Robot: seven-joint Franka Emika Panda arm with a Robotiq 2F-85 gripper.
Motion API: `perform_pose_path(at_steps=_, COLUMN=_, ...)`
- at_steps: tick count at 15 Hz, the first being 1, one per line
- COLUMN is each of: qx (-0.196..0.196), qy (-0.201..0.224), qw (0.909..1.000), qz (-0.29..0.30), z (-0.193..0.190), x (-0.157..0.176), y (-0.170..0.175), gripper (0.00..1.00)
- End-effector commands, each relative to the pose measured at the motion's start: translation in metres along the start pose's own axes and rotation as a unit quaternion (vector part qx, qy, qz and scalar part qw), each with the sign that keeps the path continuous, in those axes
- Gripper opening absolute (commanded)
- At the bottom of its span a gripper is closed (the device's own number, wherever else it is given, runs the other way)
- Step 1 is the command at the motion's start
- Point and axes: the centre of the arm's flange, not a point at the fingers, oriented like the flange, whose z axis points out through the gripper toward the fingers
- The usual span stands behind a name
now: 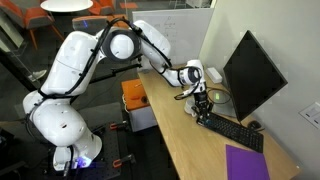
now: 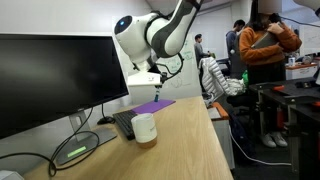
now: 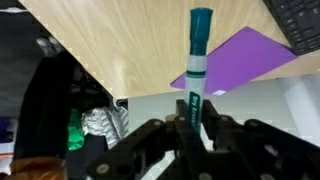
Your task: Put the marker in the mug
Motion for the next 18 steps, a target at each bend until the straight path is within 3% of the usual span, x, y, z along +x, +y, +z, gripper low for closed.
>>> perform_pose_path(at_steps=1, qx=0.017, qy=0.041, qw=0.9990, qz=-0.006, z=-0.031, x=-0.017, y=0.004, gripper=0.05)
perform_pose_path(at_steps=5, qx=0.050, qy=0.066, qw=0.9964, qz=-0.019, z=-0.060, x=-0.055, y=0.006, gripper=0.05)
perform_pose_path(at_steps=10, qx=0.062, qy=0.080, qw=0.9946, qz=-0.023, z=-0.081, x=-0.091, y=0.012, gripper=0.05)
perform_pose_path(at_steps=18, qx=0.097, qy=0.067, qw=0.9922, qz=-0.038, z=-0.061, x=-0.131, y=0.016, gripper=0.05)
